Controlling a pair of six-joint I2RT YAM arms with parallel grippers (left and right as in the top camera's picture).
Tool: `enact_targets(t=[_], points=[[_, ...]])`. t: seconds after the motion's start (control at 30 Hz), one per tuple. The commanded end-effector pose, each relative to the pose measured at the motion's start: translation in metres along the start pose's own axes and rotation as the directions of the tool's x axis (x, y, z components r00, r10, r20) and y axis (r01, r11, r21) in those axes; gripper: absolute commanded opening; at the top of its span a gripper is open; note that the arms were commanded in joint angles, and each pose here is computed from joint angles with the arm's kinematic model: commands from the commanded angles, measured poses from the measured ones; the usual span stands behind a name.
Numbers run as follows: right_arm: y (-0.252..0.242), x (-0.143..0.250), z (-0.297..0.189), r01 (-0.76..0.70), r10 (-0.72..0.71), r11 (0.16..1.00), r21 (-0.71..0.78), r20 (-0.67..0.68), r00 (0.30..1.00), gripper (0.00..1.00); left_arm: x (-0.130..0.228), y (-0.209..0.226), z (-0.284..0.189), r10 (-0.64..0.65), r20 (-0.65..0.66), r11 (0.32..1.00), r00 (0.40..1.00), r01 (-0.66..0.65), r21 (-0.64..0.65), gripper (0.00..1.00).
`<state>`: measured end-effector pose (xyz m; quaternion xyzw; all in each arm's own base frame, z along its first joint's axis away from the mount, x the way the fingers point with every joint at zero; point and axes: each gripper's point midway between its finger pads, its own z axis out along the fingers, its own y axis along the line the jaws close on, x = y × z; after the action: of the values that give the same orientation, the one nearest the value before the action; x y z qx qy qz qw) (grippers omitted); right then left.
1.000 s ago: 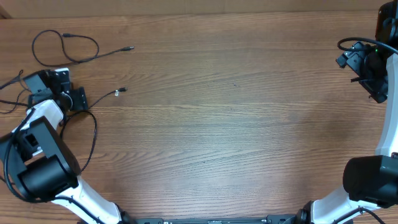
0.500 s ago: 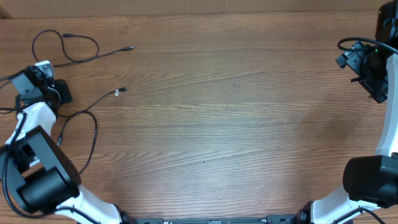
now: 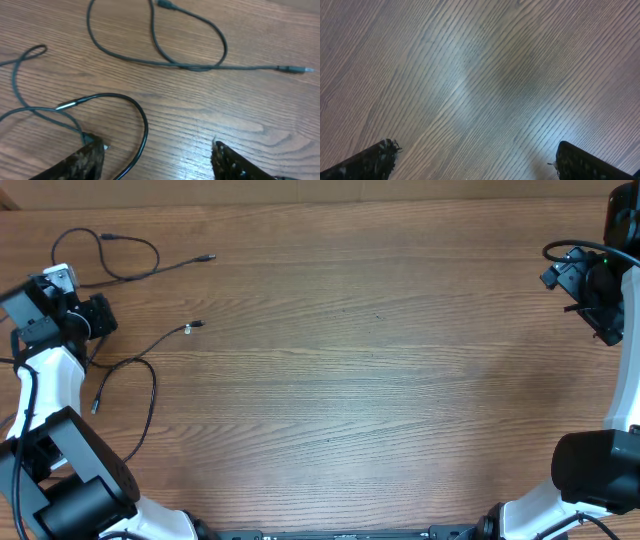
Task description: Untangle cables
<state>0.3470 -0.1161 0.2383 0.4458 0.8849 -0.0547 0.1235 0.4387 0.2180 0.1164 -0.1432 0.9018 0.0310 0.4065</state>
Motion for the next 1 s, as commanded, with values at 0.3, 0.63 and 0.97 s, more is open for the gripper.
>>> enact_targets(t=[0.3,0.63,0.97], points=[[-0.001,0.000,0.001,0.003,-0.003,1.000,0.001,-0.001,1.000,1.00,0.046,0.004,0.055,0.156,-0.089,0.987,0.984,-0.152,0.056,0.63],[-0.001,0.000,0.000,0.003,-0.003,1.000,0.000,-0.001,1.000,1.00,0.072,0.012,0.073,0.145,-0.139,0.989,0.980,-0.138,0.057,0.57],[0.000,0.000,0.000,0.003,-0.003,1.000,0.000,-0.001,1.000,1.00,0.078,0.032,0.075,0.160,-0.141,0.987,0.977,-0.155,0.041,0.59]])
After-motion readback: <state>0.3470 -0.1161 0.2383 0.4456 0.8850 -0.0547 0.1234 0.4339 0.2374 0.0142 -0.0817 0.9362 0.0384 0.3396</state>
